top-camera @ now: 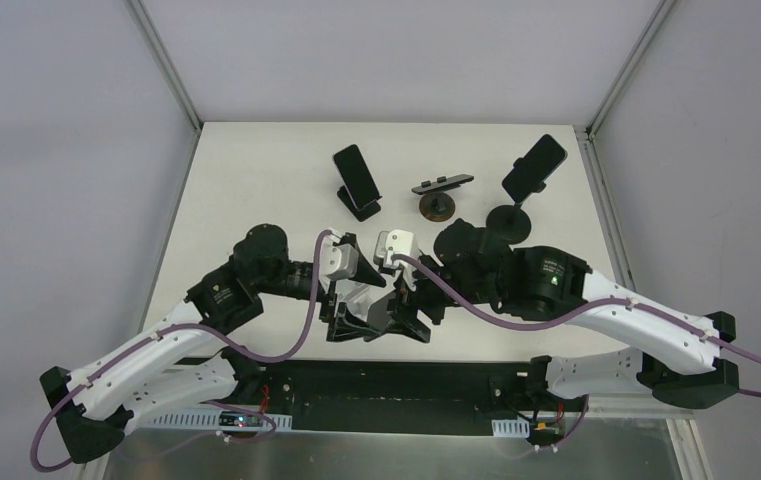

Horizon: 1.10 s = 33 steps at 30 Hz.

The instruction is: Remove the phone from the phone stand

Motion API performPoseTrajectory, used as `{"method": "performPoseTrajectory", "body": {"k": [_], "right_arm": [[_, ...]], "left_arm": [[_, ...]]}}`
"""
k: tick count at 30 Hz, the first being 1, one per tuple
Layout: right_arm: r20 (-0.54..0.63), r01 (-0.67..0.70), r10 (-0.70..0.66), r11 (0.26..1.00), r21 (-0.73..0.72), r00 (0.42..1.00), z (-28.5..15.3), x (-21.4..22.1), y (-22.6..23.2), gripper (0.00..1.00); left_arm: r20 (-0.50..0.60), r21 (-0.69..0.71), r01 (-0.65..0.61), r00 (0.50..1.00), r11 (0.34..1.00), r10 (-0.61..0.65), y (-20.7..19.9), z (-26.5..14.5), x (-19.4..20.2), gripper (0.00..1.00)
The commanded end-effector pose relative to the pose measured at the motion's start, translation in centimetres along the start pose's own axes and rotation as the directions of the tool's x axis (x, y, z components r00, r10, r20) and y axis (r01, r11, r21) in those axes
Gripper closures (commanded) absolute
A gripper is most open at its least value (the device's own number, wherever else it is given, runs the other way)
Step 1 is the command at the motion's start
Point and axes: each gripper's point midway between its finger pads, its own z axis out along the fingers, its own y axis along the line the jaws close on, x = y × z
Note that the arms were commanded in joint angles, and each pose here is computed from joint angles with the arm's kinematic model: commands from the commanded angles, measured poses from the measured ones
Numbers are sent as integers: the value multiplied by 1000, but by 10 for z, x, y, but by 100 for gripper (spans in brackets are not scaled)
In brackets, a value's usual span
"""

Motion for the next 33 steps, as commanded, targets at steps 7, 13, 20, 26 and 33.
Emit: {"method": "performPoseTrajectory", "body": {"k": [7, 13, 20, 26, 33], "right_arm": [[150, 37, -42, 999, 32, 988, -14, -35, -3, 56], [169, 39, -45, 998, 41, 984, -15, -41, -5, 56], [195, 40, -49, 998, 47, 980, -18, -48, -5, 56], [220, 42, -52, 998, 51, 974, -21, -53, -6, 56], [236, 41, -50, 998, 42, 971, -25, -55, -3, 56]], "left_arm": [[49, 31, -27, 998, 999, 25, -5, 4, -15, 0], [44, 28, -17, 999, 999, 16, -3, 7, -12, 0], [28, 37, -3, 1000, 999, 2, -3, 10, -6, 0], [25, 52, -5, 1000, 999, 4, -6, 11, -4, 0], [18, 61, -11, 1000, 998, 10, -7, 11, 1, 0]]}}
